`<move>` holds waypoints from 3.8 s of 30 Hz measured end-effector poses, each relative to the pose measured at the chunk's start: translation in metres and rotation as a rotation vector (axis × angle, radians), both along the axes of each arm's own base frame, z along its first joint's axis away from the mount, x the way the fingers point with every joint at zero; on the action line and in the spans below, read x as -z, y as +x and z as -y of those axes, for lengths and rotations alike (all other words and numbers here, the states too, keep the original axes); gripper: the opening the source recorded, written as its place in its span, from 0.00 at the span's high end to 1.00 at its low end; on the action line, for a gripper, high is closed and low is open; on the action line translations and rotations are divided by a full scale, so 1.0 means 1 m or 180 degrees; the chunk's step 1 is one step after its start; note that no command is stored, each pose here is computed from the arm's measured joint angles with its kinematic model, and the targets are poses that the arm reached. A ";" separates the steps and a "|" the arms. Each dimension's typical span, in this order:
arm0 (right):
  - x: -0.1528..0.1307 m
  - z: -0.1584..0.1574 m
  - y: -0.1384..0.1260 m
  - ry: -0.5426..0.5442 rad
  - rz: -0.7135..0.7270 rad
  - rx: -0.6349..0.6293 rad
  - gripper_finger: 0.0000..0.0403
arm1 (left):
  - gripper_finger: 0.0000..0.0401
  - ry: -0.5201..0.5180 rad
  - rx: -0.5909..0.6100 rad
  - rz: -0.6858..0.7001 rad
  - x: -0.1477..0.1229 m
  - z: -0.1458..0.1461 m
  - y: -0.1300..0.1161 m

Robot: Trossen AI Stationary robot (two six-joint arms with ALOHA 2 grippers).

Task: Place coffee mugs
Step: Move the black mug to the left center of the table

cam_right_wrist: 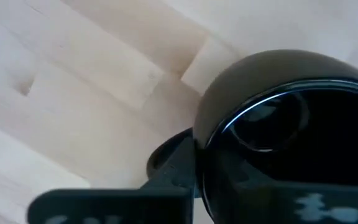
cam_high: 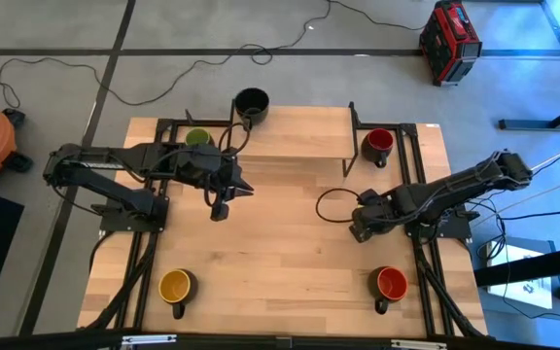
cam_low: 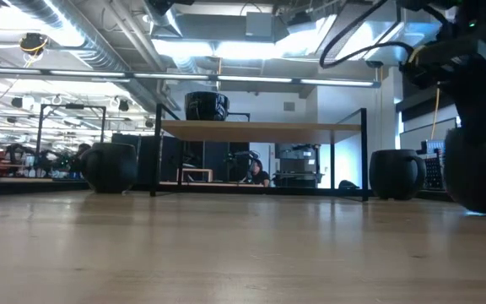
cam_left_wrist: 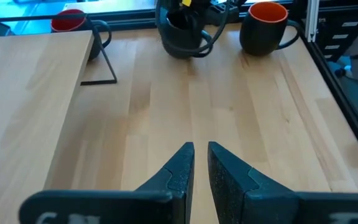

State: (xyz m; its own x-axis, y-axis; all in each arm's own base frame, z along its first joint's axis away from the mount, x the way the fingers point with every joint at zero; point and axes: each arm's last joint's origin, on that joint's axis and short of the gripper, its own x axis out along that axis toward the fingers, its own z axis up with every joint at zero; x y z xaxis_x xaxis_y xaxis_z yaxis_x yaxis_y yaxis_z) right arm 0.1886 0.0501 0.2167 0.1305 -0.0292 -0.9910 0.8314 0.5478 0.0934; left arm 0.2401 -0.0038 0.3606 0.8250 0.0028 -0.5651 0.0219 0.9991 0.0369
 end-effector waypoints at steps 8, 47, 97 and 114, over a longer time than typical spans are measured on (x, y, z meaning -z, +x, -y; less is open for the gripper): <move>-0.018 -0.007 0.024 0.0024 0.0741 -0.0961 0.98 | 0.90 0.0009 0.0006 -0.0001 0.000 0.000 0.000; 0.001 0.033 0.126 0.0747 0.0553 -0.1855 0.91 | 0.90 0.0007 0.0005 -0.0009 0.000 0.000 0.000; -0.107 -0.010 -0.056 -0.1695 0.2241 -0.1534 0.60 | 0.49 -0.0570 -0.0777 -0.0423 0.055 -0.020 0.232; -0.104 -0.007 -0.061 -0.1692 0.2100 -0.1508 0.60 | 0.49 -0.0491 -0.0867 -0.0805 0.119 -0.019 0.257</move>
